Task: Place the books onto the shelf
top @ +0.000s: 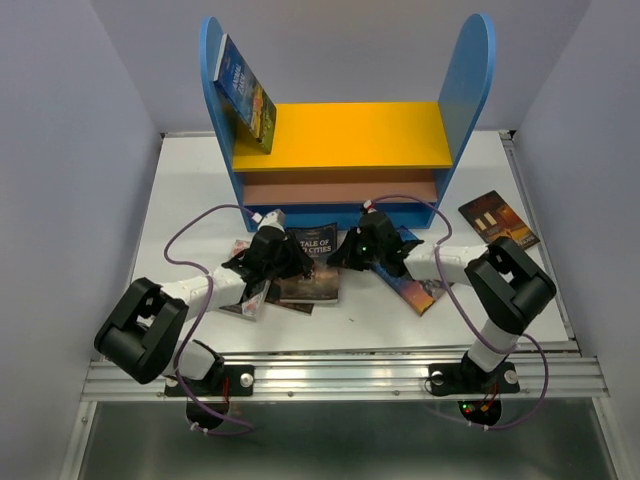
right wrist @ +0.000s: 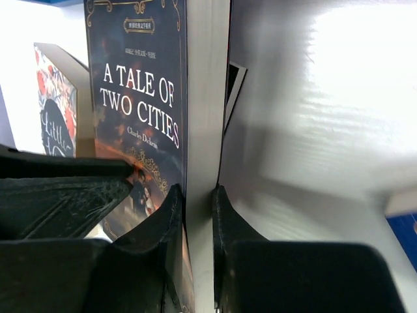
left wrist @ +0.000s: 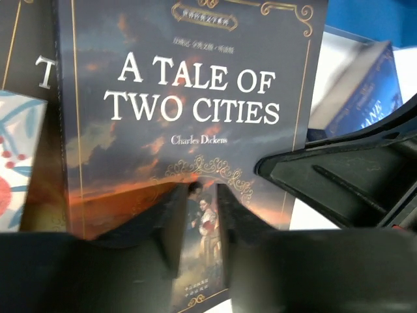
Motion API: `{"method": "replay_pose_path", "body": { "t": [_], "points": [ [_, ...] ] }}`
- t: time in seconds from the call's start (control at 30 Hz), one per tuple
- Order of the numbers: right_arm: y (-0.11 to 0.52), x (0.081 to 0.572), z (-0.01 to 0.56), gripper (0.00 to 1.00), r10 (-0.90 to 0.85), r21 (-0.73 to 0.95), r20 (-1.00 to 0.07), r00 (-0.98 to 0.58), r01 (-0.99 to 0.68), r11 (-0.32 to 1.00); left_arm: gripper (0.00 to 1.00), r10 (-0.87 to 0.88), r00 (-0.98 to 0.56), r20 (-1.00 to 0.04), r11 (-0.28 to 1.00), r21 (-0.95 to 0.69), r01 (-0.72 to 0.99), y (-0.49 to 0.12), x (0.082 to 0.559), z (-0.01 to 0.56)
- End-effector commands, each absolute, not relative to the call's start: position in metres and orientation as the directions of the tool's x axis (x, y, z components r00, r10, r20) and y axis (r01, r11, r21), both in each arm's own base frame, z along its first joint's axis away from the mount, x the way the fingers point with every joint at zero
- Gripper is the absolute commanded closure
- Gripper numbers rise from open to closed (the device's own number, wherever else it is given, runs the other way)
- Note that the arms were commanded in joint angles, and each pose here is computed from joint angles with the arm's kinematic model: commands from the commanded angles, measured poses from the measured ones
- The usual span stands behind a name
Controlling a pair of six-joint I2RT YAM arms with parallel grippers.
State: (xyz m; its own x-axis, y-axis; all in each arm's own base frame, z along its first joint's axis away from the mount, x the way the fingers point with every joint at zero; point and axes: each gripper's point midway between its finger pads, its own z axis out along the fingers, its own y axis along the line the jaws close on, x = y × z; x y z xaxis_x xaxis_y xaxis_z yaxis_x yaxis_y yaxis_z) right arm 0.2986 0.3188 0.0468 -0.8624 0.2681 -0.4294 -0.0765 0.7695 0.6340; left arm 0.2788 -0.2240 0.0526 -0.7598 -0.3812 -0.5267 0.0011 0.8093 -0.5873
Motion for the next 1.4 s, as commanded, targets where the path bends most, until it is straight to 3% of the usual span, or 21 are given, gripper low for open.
{"method": "replay_pose_path", "body": {
  "t": [0.0,0.03,0.1,0.13,0.2,0.3,0.57,0.73,1.03,1.37],
  "points": [
    [0.297,0.28,0.043,0.99,0.201,0.554,-0.465,-0.862,-0.106,0.826,0.55,-0.356,-0.747,-0.562,0.814,-0.579,0.048,-0.226,0.28,0.069],
    [0.295,0.279,0.045,0.99,0.194,0.548,-0.476,-0.858,-0.117,0.828,0.45,-0.357,-0.742,-0.567,0.812,-0.582,0.054,-0.227,0.281,0.074],
    [0.293,0.278,0.059,0.99,0.197,0.557,-0.503,-0.842,-0.142,0.819,0.38,-0.356,-0.734,-0.578,0.804,-0.59,0.074,-0.228,0.28,0.084],
    [0.29,0.276,0.06,0.99,0.188,0.551,-0.514,-0.837,-0.155,0.82,0.26,-0.355,-0.725,-0.589,0.798,-0.595,0.093,-0.228,0.28,0.092],
    [0.287,0.271,0.072,0.99,0.175,0.553,-0.544,-0.82,-0.195,0.81,0.14,-0.353,-0.713,-0.606,0.794,-0.597,0.114,-0.227,0.278,0.103],
    [0.284,0.267,0.087,0.99,0.166,0.56,-0.582,-0.796,-0.244,0.792,0.02,-0.361,-0.69,-0.628,0.786,-0.603,0.138,-0.224,0.276,0.116],
    [0.272,0.253,0.165,0.99,0.228,0.595,-0.705,-0.672,-0.384,0.706,0.01,-0.377,-0.621,-0.687,0.734,-0.631,0.252,-0.223,0.27,0.14],
    [0.267,0.255,0.212,0.99,0.251,0.584,-0.746,-0.616,-0.425,0.692,0.01,-0.333,-0.585,-0.74,0.598,-0.645,0.475,-0.248,0.254,0.174],
    [0.245,0.258,0.283,0.99,0.258,0.511,-0.819,-0.513,-0.448,0.734,0.01,-0.276,-0.539,-0.796,0.39,-0.606,0.694,-0.274,0.232,0.198],
    [0.228,0.254,0.362,0.99,0.294,0.473,-0.866,-0.404,-0.473,0.744,0.01,-0.323,-0.475,-0.818,0.201,-0.55,0.81,-0.285,0.219,0.239]
  ]
}}
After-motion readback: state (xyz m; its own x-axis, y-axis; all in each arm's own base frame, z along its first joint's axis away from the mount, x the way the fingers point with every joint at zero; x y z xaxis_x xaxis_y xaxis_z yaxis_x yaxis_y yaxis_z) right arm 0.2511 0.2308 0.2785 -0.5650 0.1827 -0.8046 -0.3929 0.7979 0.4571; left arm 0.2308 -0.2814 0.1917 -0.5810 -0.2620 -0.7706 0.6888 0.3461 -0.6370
